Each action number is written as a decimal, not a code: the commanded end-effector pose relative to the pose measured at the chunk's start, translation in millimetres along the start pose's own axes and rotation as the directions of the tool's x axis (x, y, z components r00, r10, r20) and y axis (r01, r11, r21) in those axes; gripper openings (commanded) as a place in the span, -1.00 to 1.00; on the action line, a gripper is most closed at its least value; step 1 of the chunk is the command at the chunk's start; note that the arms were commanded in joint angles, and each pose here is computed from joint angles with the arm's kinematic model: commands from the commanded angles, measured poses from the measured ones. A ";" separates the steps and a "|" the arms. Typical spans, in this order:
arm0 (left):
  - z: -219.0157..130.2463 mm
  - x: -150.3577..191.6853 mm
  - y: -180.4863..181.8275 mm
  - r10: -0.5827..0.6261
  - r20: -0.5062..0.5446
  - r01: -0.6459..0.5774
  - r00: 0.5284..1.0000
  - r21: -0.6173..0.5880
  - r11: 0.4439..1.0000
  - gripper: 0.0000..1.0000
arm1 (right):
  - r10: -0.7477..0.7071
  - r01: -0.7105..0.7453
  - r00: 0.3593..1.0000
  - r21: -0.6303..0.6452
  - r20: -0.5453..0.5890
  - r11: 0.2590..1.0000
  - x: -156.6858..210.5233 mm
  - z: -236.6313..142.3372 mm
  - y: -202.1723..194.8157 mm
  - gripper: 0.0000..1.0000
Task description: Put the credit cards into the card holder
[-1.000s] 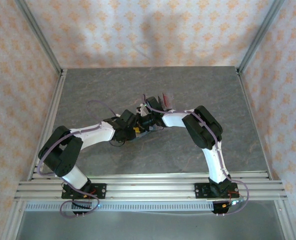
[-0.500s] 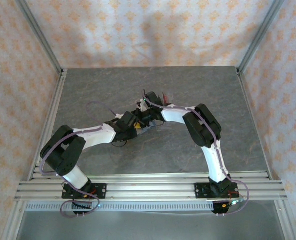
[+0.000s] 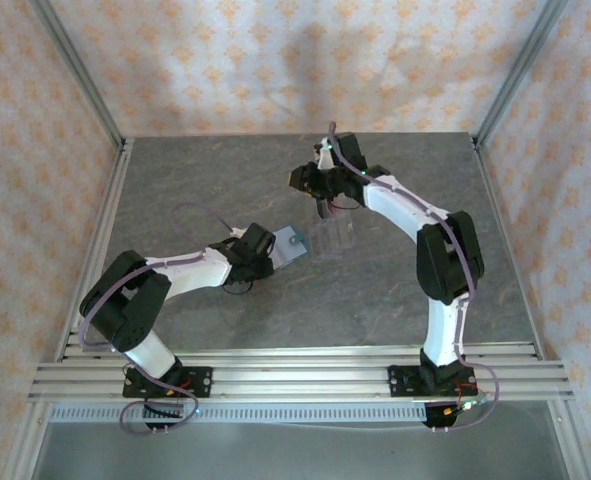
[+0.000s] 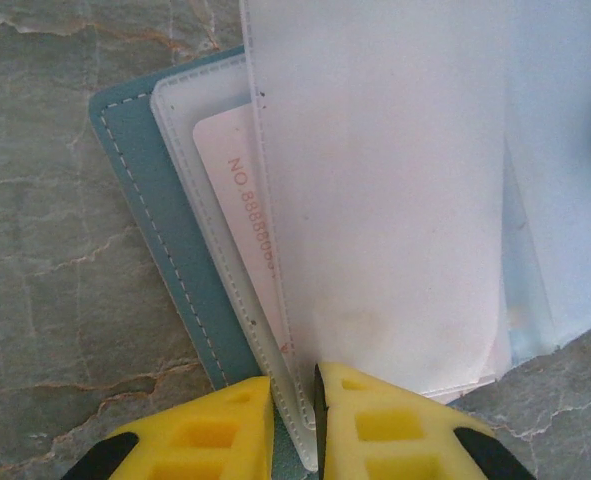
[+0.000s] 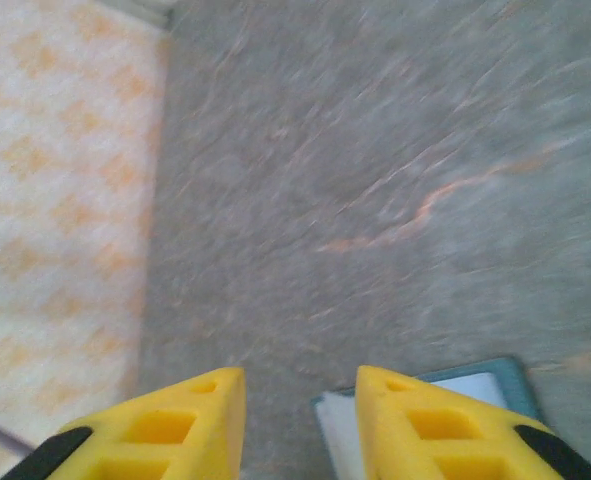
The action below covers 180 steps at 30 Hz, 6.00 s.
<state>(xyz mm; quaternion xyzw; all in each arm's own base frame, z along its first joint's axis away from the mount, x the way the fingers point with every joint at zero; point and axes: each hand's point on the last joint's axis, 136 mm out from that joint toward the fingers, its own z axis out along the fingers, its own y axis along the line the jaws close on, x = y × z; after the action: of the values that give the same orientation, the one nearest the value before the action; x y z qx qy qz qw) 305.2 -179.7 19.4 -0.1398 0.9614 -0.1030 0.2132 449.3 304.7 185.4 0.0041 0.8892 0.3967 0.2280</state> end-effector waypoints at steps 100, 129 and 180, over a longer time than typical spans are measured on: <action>-22.5 37.8 19.8 0.019 -0.228 -0.013 0.973 0.029 1.000 -0.58 | -0.339 0.385 0.905 0.157 -0.257 0.909 138.3 62.3 -44.4 -1.00; -54.0 -22.8 53.4 -0.091 -0.140 0.092 0.986 0.001 0.996 -0.26 | -0.049 0.072 0.995 0.301 -0.084 0.951 182.6 57.4 -76.7 -1.00; -12.5 -7.9 83.4 -0.073 -0.199 0.040 0.977 -0.164 0.986 -0.47 | -0.140 0.141 0.990 -0.096 0.013 0.985 155.1 63.1 13.4 -1.00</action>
<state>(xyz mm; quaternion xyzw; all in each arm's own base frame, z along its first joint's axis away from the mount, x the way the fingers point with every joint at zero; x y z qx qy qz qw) 300.4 -111.0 22.9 -0.1724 0.9756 -0.0753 0.1130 334.2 383.3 94.0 -0.0660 0.8742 0.4095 0.2525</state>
